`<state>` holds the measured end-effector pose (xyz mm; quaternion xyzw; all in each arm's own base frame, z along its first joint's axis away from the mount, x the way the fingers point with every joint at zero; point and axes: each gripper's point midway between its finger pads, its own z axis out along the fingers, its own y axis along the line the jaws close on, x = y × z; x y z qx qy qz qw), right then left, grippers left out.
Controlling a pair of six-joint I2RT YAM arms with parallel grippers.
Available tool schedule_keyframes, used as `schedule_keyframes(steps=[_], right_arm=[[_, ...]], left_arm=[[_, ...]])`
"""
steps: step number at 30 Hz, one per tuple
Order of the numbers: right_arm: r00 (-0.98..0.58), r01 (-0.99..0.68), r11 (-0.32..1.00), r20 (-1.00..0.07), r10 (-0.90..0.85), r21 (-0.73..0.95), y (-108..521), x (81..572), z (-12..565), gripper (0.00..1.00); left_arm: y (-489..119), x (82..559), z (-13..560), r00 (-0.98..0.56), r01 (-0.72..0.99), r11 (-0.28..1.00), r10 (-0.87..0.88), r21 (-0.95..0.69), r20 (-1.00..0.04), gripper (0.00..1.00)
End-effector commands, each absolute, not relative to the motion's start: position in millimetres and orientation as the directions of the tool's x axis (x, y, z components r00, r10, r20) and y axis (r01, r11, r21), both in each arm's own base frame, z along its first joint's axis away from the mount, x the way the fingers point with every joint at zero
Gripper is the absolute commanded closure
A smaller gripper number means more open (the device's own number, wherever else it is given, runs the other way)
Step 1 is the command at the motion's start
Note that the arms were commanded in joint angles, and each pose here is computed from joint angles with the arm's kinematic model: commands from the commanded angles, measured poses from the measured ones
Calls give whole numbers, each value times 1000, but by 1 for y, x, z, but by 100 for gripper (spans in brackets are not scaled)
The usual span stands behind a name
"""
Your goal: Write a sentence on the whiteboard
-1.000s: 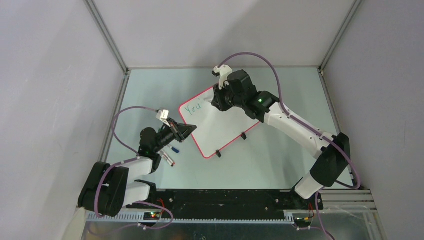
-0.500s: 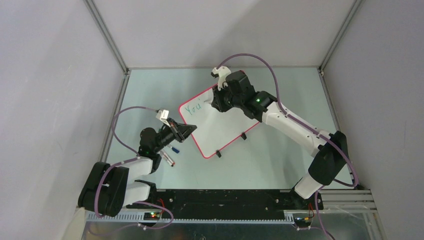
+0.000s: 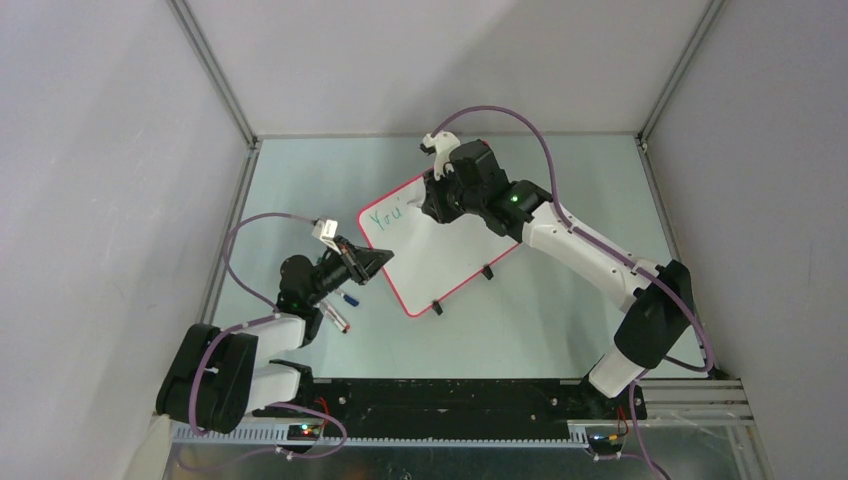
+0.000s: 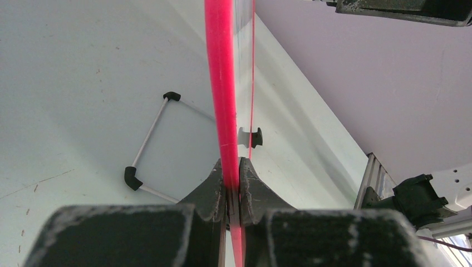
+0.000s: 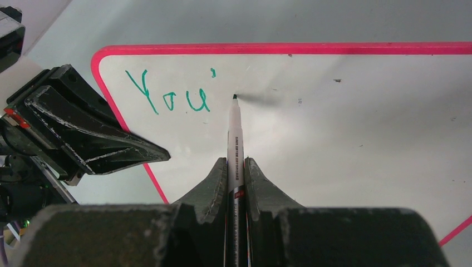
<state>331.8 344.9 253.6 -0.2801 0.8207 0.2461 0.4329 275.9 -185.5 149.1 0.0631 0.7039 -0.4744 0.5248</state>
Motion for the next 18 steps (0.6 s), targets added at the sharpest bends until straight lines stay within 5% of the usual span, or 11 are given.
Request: schedule_keyframes(steps=[1, 18], right_arm=[[-429, -683, 715, -874, -229, 148, 353, 339, 272, 100], [-433, -677, 721, -871, -232, 144, 351, 339, 271, 100]], left_arm=[[-184, 281, 147, -383, 625, 583, -350, -519, -855, 95], [-184, 281, 146, -383, 624, 586, -348, -517, -856, 96]])
